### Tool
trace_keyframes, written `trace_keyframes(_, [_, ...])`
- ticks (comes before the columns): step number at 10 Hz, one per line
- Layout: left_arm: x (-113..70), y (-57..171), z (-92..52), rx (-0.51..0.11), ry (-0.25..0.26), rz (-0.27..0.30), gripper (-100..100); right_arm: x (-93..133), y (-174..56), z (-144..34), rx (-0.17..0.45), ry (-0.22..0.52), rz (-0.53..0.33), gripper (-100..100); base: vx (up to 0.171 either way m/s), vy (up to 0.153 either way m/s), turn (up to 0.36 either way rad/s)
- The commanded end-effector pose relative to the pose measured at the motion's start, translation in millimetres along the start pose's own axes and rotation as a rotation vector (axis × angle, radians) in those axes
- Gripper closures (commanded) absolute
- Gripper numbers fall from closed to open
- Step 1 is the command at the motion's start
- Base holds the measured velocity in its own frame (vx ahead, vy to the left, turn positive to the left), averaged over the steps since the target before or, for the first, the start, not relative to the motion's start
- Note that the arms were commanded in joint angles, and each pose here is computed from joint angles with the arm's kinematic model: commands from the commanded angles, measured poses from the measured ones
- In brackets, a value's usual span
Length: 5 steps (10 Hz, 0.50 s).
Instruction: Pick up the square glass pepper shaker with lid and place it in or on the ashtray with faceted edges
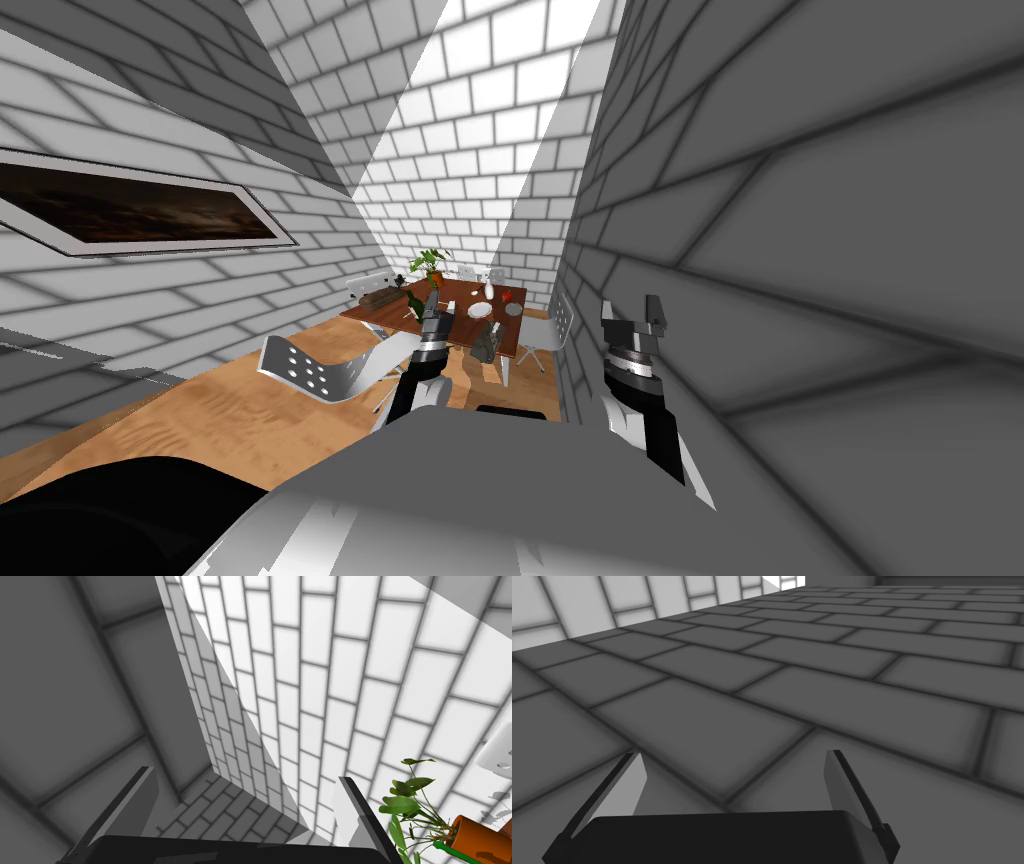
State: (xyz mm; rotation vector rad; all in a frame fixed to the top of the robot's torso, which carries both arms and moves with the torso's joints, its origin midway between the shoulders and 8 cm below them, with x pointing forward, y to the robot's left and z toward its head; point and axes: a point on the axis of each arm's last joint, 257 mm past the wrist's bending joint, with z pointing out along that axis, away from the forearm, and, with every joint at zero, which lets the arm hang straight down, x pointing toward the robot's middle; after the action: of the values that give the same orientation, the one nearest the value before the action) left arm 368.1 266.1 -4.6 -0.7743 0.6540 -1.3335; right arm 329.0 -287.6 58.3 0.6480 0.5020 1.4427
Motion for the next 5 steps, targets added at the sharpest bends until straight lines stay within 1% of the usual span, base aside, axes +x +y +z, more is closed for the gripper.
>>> trace_keyframes(1, [3.8, 5.6, -0.8, -0.011, 0.032, 0.024, -100, 0.0, 0.0, 0.0, 0.000, 0.000, 0.000, 0, 0.000, 0.000, 0.000])
trace_keyframes(3, [9.4, 17.9, -2.5, -0.034, 0.077, 0.065, -100, 0.0, 0.0, 0.0, 0.000, 0.000, 0.000, 0, 0.009, -0.008, -0.009])
trace_keyframes(5, [14.4, 35.2, -4.8, -0.064, 0.118, 0.115, -100, 0.0, 0.0, 0.0, 0.000, 0.000, 0.000, 0, 0.016, -0.013, -0.011])
